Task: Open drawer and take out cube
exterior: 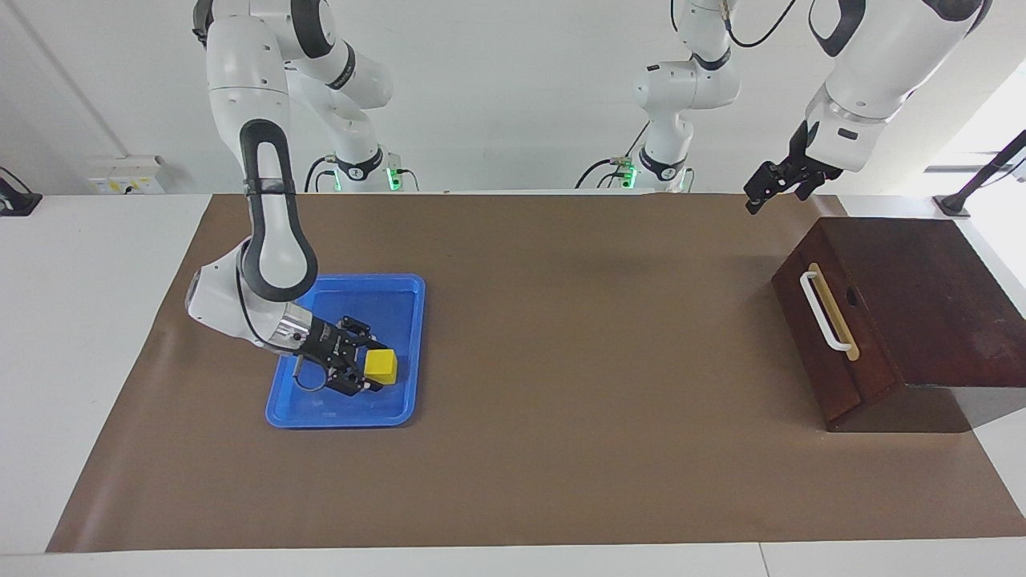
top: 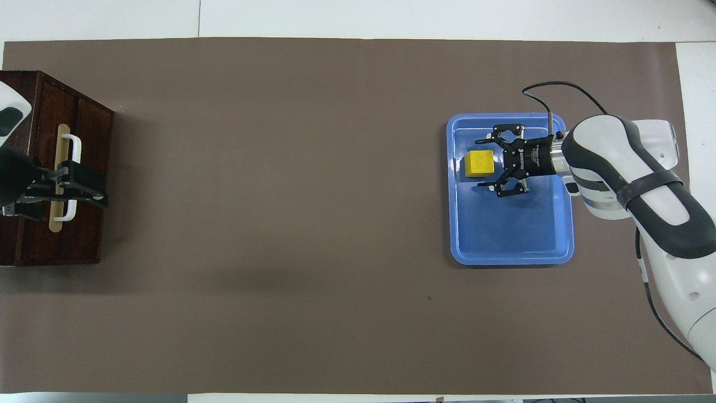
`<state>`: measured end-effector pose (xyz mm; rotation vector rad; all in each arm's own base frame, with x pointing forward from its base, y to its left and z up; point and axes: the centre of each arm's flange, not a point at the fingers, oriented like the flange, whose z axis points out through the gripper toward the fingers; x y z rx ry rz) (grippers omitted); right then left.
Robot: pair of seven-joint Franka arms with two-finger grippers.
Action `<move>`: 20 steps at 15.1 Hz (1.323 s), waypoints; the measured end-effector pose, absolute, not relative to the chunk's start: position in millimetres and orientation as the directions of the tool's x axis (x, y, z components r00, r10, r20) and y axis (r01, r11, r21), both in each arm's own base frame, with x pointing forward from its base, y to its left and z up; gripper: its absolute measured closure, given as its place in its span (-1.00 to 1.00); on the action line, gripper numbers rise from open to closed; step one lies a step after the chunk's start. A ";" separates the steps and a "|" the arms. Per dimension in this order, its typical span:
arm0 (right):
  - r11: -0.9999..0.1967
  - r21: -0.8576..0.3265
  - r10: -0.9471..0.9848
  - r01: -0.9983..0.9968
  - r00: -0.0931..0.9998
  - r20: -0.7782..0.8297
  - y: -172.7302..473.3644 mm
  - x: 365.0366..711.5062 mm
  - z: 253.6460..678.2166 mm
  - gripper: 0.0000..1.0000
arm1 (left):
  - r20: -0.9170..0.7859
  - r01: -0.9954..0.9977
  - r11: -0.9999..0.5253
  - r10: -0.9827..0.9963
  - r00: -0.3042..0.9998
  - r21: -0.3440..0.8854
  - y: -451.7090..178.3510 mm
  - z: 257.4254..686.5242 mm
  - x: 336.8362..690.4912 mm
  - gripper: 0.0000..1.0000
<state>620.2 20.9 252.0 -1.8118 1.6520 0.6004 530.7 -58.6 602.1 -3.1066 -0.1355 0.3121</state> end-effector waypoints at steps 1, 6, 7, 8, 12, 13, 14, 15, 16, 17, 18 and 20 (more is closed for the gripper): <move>-0.038 -0.135 -0.715 -0.990 0.121 -0.688 20.8 620.8 252.7 -1.00 | -0.223 0.061 -0.998 0.064 0.973 -0.022 -58.7 599.0 536.7 -1.00; -0.059 -0.150 -0.695 -0.987 0.149 -0.703 24.4 631.1 271.4 -1.00 | -0.201 0.016 -1.000 0.018 0.979 -0.012 -72.2 624.1 534.7 -1.00; -0.080 -0.149 -0.690 -0.986 0.162 -0.706 25.7 635.0 281.2 -1.00 | -0.190 0.016 -1.000 0.018 0.982 -0.011 -71.4 630.0 531.5 -1.00; -0.113 -0.142 -0.688 -0.983 0.181 -0.702 25.9 639.5 294.8 -1.00 | -0.183 0.015 -1.000 0.017 0.983 -0.011 -70.9 633.9 529.4 -1.00; -0.310 -0.147 -0.713 -0.939 0.332 -0.618 19.6 655.4 378.9 -1.00 | -0.161 0.000 -1.000 0.001 0.987 -0.005 -64.6 616.5 531.2 -1.00; -0.359 -0.151 -0.724 -0.921 0.377 -0.578 17.9 653.9 399.4 -1.00 | -0.166 -0.001 -1.000 0.000 0.986 -0.006 -63.4 610.6 530.5 -1.00; -0.420 -0.161 -0.725 -0.893 0.437 -0.532 16.7 650.4 418.5 -1.00 | -0.164 0.000 -1.000 0.001 0.986 -0.006 -62.7 609.1 530.1 -1.00; -0.497 -0.181 -0.706 -0.849 0.516 -0.485 16.1 644.8 437.0 -1.00 | -0.160 0.001 -1.000 0.002 0.987 -0.006 -61.8 610.5 529.3 -1.00; -0.578 -0.200 -0.667 -0.791 0.600 -0.441 15.8 637.3 455.5 -1.00 | -0.155 0.004 -1.000 0.005 0.988 -0.006 -60.6 612.9 528.4 -1.00; -0.650 -0.214 -0.622 -0.729 0.673 -0.401 14.9 629.5 472.3 -1.00 | -0.150 0.006 -1.000 0.006 0.989 -0.006 -59.6 615.2 527.4 -1.00; -0.718 -0.219 -0.572 -0.661 0.739 -0.356 13.1 621.6 488.2 -1.00 | -0.146 0.007 -1.000 0.008 0.989 -0.005 -58.9 616.8 526.6 -1.00; -0.851 -0.197 -0.436 -0.486 0.865 -0.248 9.5 606.0 518.9 -1.00 | -0.143 0.007 -1.000 0.008 0.990 -0.005 -58.7 618.1 526.2 -1.00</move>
